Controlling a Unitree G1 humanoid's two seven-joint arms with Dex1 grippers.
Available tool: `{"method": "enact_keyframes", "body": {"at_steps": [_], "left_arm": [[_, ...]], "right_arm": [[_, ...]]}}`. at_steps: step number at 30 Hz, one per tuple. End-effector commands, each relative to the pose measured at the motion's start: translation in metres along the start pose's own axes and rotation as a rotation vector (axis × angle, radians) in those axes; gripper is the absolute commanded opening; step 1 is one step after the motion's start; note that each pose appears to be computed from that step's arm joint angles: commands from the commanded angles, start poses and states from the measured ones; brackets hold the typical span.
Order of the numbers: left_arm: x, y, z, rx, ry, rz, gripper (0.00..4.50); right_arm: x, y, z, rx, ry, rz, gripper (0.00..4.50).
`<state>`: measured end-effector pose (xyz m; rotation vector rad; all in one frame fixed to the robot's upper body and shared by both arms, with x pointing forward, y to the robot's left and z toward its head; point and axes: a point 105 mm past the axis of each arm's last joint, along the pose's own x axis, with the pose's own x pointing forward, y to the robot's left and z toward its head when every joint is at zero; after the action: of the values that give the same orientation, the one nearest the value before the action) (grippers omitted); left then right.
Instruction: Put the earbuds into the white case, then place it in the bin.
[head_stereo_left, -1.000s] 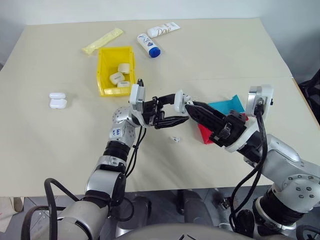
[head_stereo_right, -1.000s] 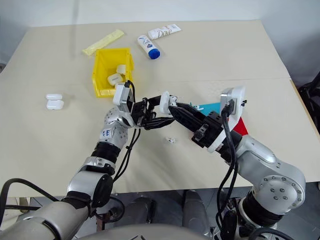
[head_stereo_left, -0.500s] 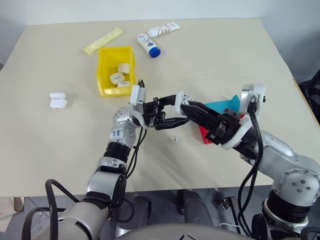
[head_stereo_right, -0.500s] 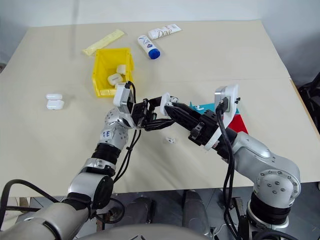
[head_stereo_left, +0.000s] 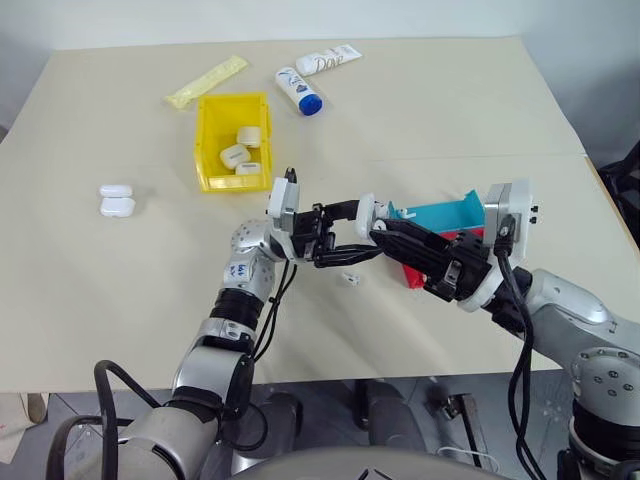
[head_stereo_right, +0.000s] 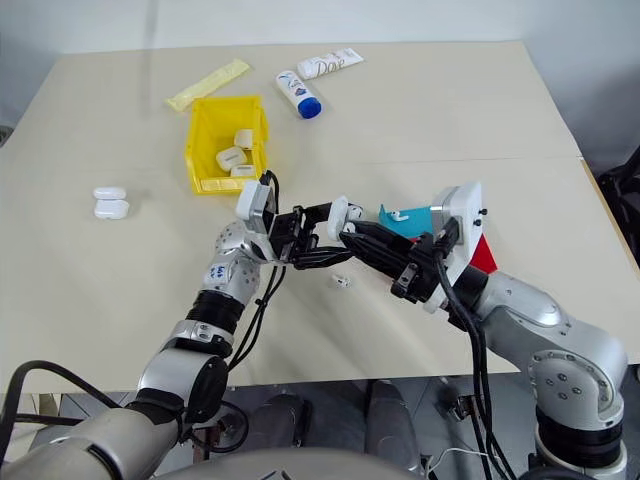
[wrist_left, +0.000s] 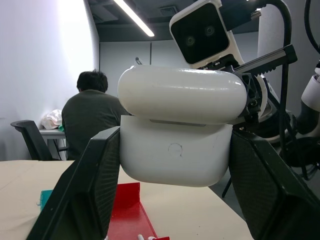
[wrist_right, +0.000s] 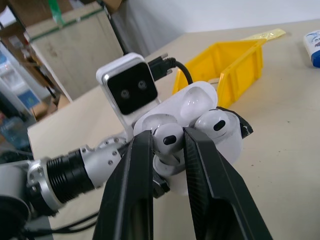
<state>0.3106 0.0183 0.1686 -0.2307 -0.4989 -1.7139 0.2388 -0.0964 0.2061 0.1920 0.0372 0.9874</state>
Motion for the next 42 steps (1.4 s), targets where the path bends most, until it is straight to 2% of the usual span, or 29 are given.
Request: {"method": "enact_keyframes", "body": {"at_steps": [1, 12, 20, 22, 26, 42], "left_arm": [[0.002, 0.005, 0.028, 0.119, -0.065, -0.004, 2.83], [0.002, 0.003, 0.026, 0.125, -0.047, -0.024, 2.83], [0.0, 0.004, 0.025, 0.129, -0.034, -0.024, 2.83], [0.0, 0.004, 0.025, 0.13, -0.032, -0.022, 2.83], [0.0, 0.005, 0.024, 0.128, -0.03, -0.022, 2.83], [-0.007, 0.006, 0.019, 0.106, 0.005, 0.002, 2.83]], "right_arm": [[-0.003, -0.005, -0.019, -0.007, 0.119, -0.014, 0.5], [0.002, -0.014, -0.023, -0.03, 0.186, -0.019, 0.5], [0.004, -0.011, -0.02, -0.055, 0.195, -0.007, 0.5], [0.004, -0.01, -0.019, -0.061, 0.192, -0.002, 1.24], [0.006, -0.006, -0.013, -0.092, 0.175, 0.011, 2.42], [0.0, -0.004, 0.003, -0.148, 0.16, 0.001, 2.42]]}}
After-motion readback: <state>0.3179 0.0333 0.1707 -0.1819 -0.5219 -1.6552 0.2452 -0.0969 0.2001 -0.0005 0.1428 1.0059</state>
